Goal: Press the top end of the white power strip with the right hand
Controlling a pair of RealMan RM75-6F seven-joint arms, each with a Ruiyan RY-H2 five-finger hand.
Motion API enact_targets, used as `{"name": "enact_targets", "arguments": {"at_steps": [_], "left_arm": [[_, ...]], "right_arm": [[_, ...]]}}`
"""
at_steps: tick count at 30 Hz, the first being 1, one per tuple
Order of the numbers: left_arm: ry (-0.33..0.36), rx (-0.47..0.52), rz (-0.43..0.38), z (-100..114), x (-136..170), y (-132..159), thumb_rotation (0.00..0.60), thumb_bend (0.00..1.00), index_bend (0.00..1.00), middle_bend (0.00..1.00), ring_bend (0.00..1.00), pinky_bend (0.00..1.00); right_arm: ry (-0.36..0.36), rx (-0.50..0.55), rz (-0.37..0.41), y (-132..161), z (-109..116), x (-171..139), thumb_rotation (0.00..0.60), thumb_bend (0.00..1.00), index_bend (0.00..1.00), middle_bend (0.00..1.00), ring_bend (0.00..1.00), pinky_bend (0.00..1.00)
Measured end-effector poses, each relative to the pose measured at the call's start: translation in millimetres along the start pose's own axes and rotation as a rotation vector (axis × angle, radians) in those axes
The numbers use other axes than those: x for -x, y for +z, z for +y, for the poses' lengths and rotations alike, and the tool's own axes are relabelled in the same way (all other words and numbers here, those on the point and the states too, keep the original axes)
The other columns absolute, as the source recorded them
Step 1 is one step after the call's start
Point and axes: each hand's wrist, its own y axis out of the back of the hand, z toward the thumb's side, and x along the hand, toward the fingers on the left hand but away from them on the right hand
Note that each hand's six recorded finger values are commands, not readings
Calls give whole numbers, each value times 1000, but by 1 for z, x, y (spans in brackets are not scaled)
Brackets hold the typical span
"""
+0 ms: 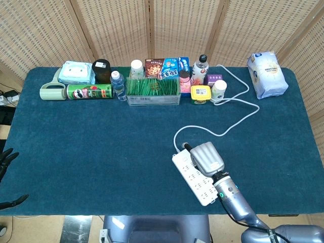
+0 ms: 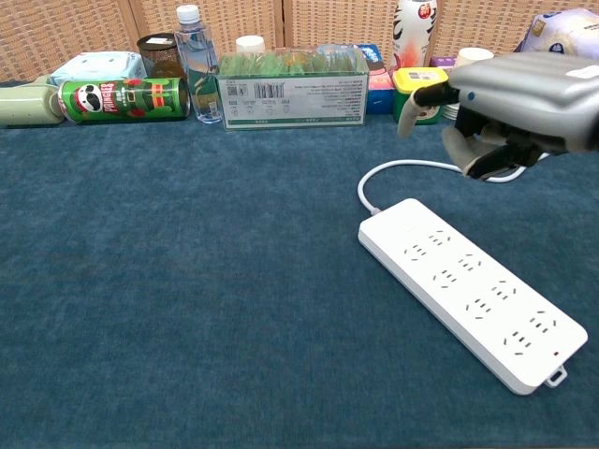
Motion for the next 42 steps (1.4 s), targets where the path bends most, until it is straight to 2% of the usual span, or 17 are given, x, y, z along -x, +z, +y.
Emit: {"name": "enact_targets", "arguments": {"at_steps": [2,4,5,10,13,19,26,32,42], "left_arm": [[3,0,-5,1,1,1,600,113,0,0,0,21],[5,1,-10,1,2,2,600,112,0,0,0,22],[6,0,-14,1,3,3,600,113,0,0,0,21],[3,-2,-18,0,6,5,600,113,0,0,0,22],[-2,-3,-21,-2,7,7,600,113,0,0,0,22],[1,-5,-23,-3,7,9,600,113,0,0,0,21],[6,-11,-19,-3,8,9,600,113,0,0,0,21],[2,-17,-21,-4,8,10,600,113,0,0,0,21],[9,-22,-19,-4,7,10,600,111,0,0,0,21]], "right_arm": [[-35,22,7,-7,5,-10,600,222,115,550,682,815],[-61,32,14,-14,7,-21,600,56,94,412,524,676],[-75,39,15,-20,9,-30,600,11,89,346,445,594],[-107,61,-7,-50,11,-66,600,0,85,178,215,286],[-136,44,-20,-65,15,-87,600,0,85,127,136,200],[-175,52,-64,-87,16,-127,600,0,85,114,115,128],[-240,10,-138,-101,8,-171,600,0,85,107,115,114],[-256,26,-184,-109,5,-180,600,0,85,107,115,114],[-239,28,-196,-110,-1,-180,600,0,87,105,115,124]]}}
